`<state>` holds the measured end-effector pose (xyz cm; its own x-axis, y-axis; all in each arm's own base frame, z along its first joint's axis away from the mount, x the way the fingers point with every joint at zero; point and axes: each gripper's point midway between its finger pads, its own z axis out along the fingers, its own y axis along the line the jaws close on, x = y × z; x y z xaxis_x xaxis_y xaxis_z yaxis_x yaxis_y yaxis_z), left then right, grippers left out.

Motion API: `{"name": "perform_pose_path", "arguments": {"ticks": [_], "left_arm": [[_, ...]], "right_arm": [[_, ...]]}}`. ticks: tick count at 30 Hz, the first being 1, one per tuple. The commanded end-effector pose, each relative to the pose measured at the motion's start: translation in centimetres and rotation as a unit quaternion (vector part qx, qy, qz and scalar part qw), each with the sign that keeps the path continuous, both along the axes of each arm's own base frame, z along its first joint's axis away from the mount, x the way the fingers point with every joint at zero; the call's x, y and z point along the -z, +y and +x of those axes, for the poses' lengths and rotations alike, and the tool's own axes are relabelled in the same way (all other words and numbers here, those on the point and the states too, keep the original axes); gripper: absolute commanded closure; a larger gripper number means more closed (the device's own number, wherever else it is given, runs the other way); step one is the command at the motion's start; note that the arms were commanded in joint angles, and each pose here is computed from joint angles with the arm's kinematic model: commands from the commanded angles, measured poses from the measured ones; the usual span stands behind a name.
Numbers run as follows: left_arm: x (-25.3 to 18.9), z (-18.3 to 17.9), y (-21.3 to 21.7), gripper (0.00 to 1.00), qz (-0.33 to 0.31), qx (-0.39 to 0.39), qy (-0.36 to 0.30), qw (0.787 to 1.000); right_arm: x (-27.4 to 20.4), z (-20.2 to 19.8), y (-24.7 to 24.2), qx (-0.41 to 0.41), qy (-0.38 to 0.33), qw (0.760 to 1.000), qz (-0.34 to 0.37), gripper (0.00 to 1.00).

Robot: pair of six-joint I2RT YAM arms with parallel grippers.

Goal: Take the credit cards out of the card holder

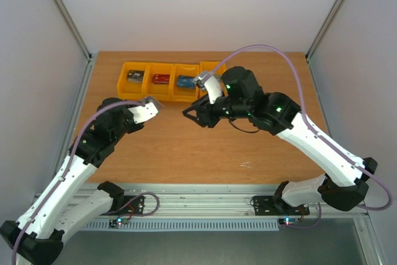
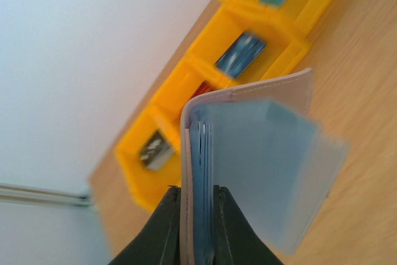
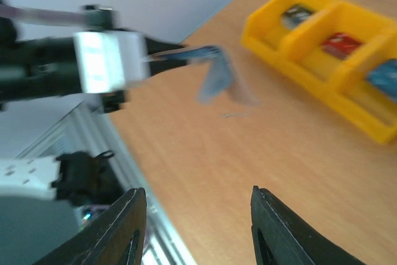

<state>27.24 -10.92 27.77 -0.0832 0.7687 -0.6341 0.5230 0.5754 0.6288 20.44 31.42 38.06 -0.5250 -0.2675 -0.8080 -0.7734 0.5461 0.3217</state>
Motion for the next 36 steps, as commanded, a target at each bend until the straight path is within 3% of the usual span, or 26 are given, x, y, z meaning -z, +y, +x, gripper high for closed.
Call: {"name": "perform_pose_path", "arguments": {"ticks": [1, 3, 5, 7, 12, 15, 20, 24, 29, 36], "left_arm": [[-2.8, 2.1, 2.0, 1.00, 0.179, -0.005, -0.123, 0.976], [-3.8, 1.7, 1.6, 1.00, 0.131, -0.006, -0.106, 0.986], [-3.8, 0.1, 0.0, 1.00, 0.033, 0.016, -0.039, 0.999], [-3.3, -1.8, -1.7, 1.00, -0.054, 0.039, 0.035, 0.997], [-4.5, -3.9, -5.2, 1.00, -0.265, 0.044, 0.158, 0.950], [-5.8, -3.9, -6.2, 1.00, -0.336, 0.033, 0.194, 0.921], [-8.7, -4.0, -7.1, 1.00, -0.428, 0.038, 0.215, 0.877], [-10.3, -5.3, -8.4, 1.00, -0.477, 0.090, 0.244, 0.839], [-12.1, -7.4, -9.7, 1.00, -0.521, 0.171, 0.276, 0.789], [-14.9, -10.5, -10.6, 1.00, -0.521, 0.286, 0.270, 0.758]], "right_arm": [[-1.3, -3.0, 4.2, -0.116, 0.021, 0.990, 0.073, 0.54], [-1.7, -2.8, 4.8, -0.119, 0.019, 0.988, 0.097, 0.54], [-1.8, -2.5, 5.2, -0.114, 0.020, 0.988, 0.105, 0.54], [-1.4, -1.9, 5.6, -0.103, 0.028, 0.988, 0.110, 0.55], [-2.1, -1.9, 7.5, -0.117, 0.054, 0.976, 0.175, 0.60], [-1.9, -1.7, 8.6, -0.118, 0.076, 0.972, 0.191, 0.63], [0.5, 0.2, 8.2, -0.053, 0.079, 0.985, 0.147, 0.69], [2.0, 1.5, 6.0, 0.006, 0.053, 0.993, 0.107, 0.70], [1.8, 0.9, 3.6, -0.018, 0.028, 0.997, 0.073, 0.69], [0.6, -1.3, 0.4, -0.049, 0.001, 0.998, 0.028, 0.68]]}}
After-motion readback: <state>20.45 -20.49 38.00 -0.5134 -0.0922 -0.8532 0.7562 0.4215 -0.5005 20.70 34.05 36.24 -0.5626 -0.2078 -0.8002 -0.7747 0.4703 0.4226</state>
